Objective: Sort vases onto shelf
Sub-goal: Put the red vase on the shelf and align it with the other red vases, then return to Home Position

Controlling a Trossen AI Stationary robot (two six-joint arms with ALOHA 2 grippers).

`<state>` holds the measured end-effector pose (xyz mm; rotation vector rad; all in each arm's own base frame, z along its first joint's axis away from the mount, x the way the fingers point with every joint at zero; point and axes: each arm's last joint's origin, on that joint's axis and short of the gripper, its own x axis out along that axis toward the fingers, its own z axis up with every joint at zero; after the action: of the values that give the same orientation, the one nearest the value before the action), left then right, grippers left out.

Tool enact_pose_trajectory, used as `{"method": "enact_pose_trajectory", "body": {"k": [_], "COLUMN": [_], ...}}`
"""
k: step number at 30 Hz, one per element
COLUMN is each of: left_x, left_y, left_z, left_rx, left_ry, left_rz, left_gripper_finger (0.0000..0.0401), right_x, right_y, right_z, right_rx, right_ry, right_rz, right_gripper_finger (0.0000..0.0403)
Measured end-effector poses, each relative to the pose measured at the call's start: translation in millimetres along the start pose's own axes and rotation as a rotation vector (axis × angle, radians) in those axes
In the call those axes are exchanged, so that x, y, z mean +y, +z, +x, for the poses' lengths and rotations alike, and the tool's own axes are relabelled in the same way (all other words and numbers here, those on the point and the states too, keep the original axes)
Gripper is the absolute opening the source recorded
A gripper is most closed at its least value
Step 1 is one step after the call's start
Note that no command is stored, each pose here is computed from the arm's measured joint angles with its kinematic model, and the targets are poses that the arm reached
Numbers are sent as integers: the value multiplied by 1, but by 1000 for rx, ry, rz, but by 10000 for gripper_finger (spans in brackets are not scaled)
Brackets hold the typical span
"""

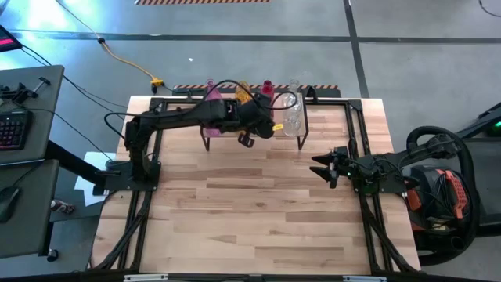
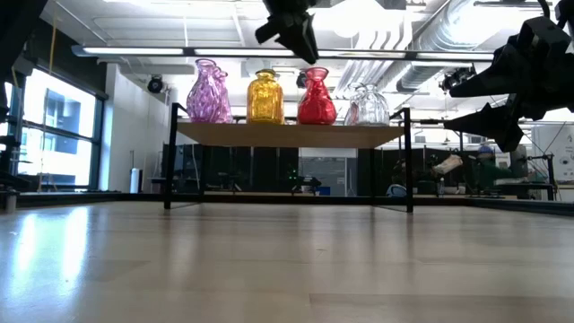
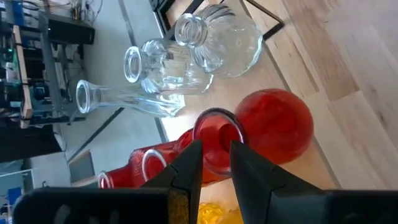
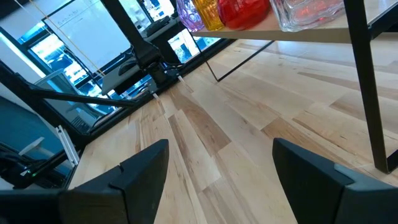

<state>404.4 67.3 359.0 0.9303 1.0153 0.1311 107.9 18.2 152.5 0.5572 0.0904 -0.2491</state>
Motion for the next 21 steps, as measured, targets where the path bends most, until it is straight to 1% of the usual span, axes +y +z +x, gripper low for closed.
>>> {"method": "enact_pose_trajectory", "body": {"k": [3, 9, 12, 14, 17, 21], "left_x": [2, 0, 0, 3, 7, 3], "left_y": [-1, -4, -5, -7, -14, -26], "left_z": [-4, -5, -16, -36, -75, -117], "left_rx": [5, 33, 20, -22, -88, -120], "left_ry": [-4, -34, -47, -45, -33, -50], "left_rz": [-11, -33, -69, -117, -199, -280], "left_gripper_finger": [69, 69, 69, 69, 69, 69], "right_x": [0, 0, 0, 0, 0, 0], "right_y": [0, 0, 0, 0, 0, 0], "right_z": [0, 0, 0, 0, 0, 0], "right_rx": [0, 0, 0, 0, 0, 0], "right_ry": [0, 0, 0, 0, 0, 0], "right_rz": [0, 0, 0, 0, 0, 0], "right_gripper_finger": [270, 270, 270, 270, 270, 270]}}
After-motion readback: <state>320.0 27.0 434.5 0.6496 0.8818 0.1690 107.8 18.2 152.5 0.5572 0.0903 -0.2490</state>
